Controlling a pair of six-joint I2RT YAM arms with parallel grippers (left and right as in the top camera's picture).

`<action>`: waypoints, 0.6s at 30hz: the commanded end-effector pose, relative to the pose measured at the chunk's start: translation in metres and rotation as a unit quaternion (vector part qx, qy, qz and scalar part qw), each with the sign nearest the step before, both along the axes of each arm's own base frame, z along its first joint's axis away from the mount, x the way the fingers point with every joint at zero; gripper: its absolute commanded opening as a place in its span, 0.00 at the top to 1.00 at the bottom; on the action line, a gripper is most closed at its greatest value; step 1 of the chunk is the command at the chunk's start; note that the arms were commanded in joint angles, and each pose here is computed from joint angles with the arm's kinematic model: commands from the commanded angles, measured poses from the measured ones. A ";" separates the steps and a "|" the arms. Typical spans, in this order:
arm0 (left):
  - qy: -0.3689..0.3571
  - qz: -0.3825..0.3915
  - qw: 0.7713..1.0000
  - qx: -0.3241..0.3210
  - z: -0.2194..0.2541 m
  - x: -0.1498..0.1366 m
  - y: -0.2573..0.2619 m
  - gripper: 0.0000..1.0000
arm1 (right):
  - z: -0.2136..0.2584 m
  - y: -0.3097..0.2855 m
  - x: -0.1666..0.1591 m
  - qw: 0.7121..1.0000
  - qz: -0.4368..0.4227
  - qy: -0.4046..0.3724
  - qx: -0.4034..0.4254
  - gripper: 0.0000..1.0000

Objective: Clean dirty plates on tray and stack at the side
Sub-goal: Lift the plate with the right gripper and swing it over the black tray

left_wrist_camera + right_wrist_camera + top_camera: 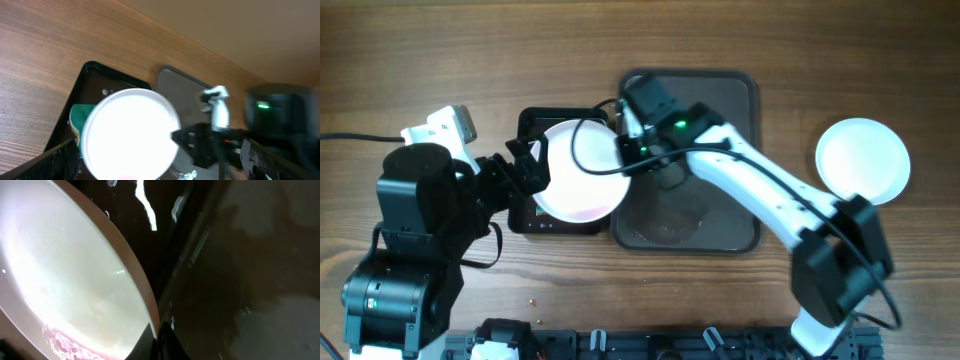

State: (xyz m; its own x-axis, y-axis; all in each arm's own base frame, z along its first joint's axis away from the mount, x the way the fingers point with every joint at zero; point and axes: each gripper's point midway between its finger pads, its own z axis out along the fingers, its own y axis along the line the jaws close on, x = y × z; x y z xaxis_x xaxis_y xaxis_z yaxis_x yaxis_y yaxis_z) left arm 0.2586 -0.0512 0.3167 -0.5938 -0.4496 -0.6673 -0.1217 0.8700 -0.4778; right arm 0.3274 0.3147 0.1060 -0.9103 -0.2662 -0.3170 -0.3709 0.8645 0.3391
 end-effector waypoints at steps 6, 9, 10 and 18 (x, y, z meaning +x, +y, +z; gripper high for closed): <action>-0.008 -0.005 1.000 0.000 0.006 0.000 -0.001 0.00 | 0.043 0.015 0.054 0.971 -0.033 -0.223 -0.084 0.96; -0.008 -0.005 1.000 0.000 0.006 0.000 -0.001 0.00 | 0.068 0.011 0.059 0.954 -0.052 -0.277 -0.101 0.96; -0.008 -0.005 1.000 0.000 0.006 0.000 -0.001 0.00 | 0.082 0.011 0.059 0.945 -0.048 -0.304 -0.109 0.96; -0.008 -0.005 1.000 0.000 0.006 0.000 -0.001 0.00 | 0.158 0.012 0.053 0.879 -0.051 -0.446 -0.161 0.96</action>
State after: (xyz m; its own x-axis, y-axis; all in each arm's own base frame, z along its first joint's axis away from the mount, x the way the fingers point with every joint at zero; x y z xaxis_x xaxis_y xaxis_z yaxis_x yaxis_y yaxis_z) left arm 0.2588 -0.0512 0.3154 -0.5976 -0.4491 -0.6642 -0.1244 0.8703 -0.4765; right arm 0.3797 0.3395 0.2054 -0.5002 -0.3617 -0.7868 -0.3741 0.9097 -0.1804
